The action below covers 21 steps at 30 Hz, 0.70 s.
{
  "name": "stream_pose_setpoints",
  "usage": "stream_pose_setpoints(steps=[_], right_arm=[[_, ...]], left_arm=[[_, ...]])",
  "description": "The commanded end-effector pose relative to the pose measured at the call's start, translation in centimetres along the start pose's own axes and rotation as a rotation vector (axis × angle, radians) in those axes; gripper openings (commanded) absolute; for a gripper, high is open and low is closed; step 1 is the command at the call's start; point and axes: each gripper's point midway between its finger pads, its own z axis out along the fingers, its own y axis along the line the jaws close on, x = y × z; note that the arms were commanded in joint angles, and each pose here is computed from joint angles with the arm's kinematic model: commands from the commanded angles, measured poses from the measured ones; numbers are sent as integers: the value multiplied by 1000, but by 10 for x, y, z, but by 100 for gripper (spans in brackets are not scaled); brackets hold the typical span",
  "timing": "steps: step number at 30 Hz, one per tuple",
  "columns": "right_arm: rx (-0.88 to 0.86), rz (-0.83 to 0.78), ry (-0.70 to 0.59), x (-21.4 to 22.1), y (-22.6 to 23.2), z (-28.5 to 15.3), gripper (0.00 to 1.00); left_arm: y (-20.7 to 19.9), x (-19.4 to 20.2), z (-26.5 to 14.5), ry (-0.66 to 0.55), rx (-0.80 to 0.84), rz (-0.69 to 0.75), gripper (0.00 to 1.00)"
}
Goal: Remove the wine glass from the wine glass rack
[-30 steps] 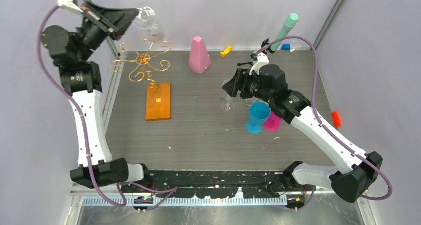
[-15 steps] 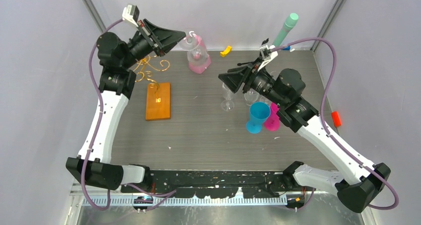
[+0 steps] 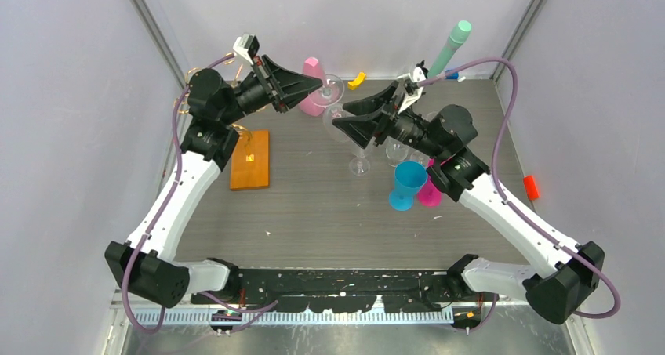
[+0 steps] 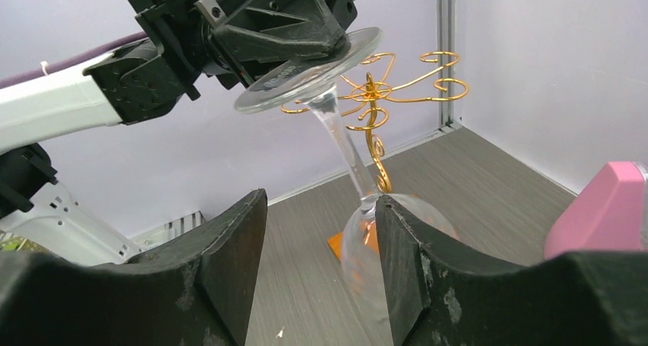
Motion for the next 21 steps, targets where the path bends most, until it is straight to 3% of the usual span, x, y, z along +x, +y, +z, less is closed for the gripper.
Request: stream_pose_setpoints(steps=[1,6,10,17,21], right_arm=[[-84,-126,-54,-28,14,9,62],[-64,-127,-10,-19,3,19,64],[-66,-119,-3,-16,1,24,57],[-63,-105,2,-15,-2,28,33],[-60,-99,-4,-16,-3,31,14]], left_arm=[[-35,14,-6,18,89,52,0],[-24,18,1,42,71,13,0],[-25,17,1,39,73,15,0],[-18,16,4,41,63,-3,0],[-19,16,4,41,72,-5,0]])
